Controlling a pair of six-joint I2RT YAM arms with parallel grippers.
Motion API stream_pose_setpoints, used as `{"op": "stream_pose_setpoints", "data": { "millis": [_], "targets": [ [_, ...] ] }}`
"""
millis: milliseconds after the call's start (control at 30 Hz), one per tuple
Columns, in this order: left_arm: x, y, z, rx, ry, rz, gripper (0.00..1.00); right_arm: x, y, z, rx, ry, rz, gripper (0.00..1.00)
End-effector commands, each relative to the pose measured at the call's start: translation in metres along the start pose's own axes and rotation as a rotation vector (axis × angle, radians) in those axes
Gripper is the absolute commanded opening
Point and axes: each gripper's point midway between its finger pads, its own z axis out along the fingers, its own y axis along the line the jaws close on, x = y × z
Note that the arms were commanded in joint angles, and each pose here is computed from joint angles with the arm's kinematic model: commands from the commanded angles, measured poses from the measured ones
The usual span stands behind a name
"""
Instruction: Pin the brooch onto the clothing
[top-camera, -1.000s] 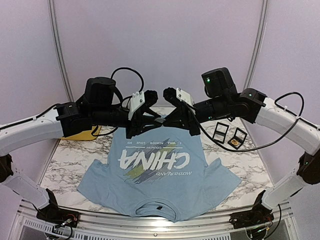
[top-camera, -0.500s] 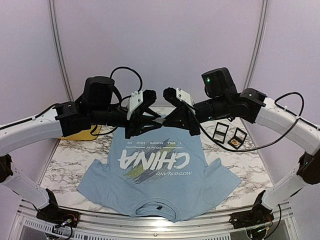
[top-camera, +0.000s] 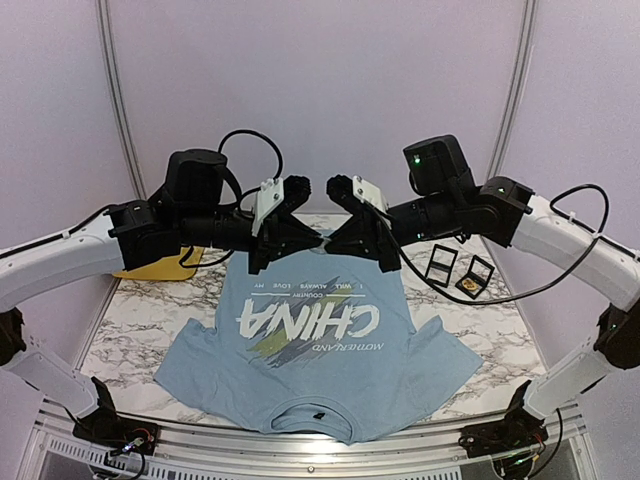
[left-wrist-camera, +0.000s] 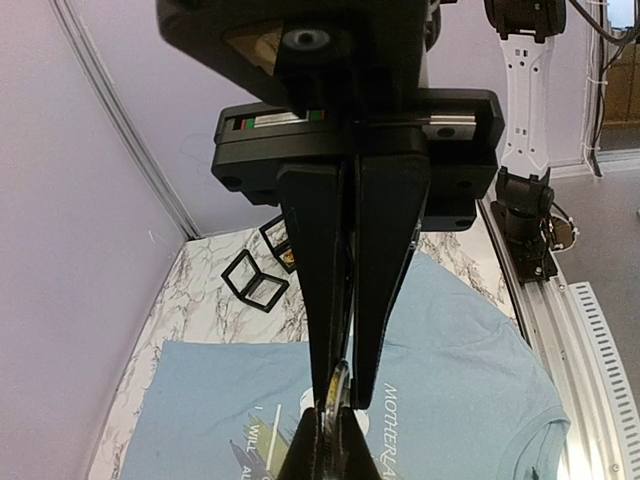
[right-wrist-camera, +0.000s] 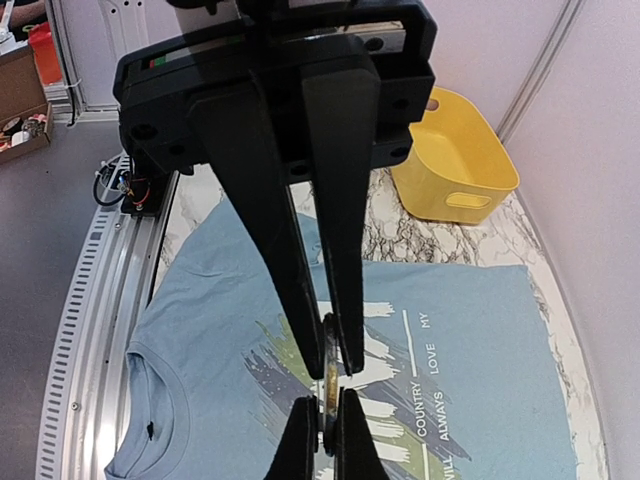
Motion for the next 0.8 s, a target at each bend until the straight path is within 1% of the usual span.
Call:
{"op": "stream_pose_setpoints", "data": {
  "millis": [0,100,133,200,233,267,367,400,467,500,567,700,767],
  "targets": [
    [-0.013,0.002,-0.004,-0.001,-0.020,0.007,0.00,-0.014,0.001,-0.009,0.021,-0.038,-0.031,0.00],
    [-0.010,0.006,-0.003,-0.024,-0.009,0.000,0.00,-0.016,-0.001,-0.010,0.032,-0.043,-0.027,0.00],
    [-0.011,0.011,-0.004,-0.050,-0.008,-0.013,0.00,-0.017,-0.004,-0.010,0.048,-0.045,-0.017,0.04],
    [-0.018,0.026,-0.006,-0.130,-0.040,-0.051,0.00,-0.019,-0.010,-0.014,0.082,-0.063,-0.006,0.30],
    [-0.023,0.034,-0.009,-0.177,-0.077,-0.071,0.00,-0.023,-0.015,-0.021,0.109,-0.091,0.000,0.43],
    [-0.035,0.043,-0.016,-0.228,-0.138,-0.089,0.00,-0.023,-0.021,-0.023,0.131,-0.122,0.022,0.52],
    [-0.050,0.054,-0.032,-0.317,-0.297,-0.178,0.00,-0.040,-0.028,-0.047,0.140,-0.328,0.085,0.75],
    [-0.057,0.056,-0.036,-0.325,-0.353,-0.216,0.00,-0.044,-0.029,-0.053,0.144,-0.391,0.098,0.77],
    [-0.066,0.056,-0.040,-0.315,-0.449,-0.282,0.00,-0.047,-0.030,-0.055,0.154,-0.479,0.132,0.77],
    [-0.070,0.054,-0.042,-0.300,-0.496,-0.315,0.00,-0.043,-0.030,-0.053,0.143,-0.508,0.179,0.75],
    [-0.074,0.053,-0.044,-0.273,-0.560,-0.363,0.00,-0.050,-0.029,-0.053,0.115,-0.572,0.201,0.68],
    [-0.077,0.050,-0.043,-0.234,-0.608,-0.406,0.00,-0.065,-0.027,-0.056,0.059,-0.663,0.222,0.53],
    [-0.077,0.047,-0.040,-0.207,-0.616,-0.420,0.00,-0.069,-0.025,-0.052,0.030,-0.676,0.222,0.45]
  ]
}}
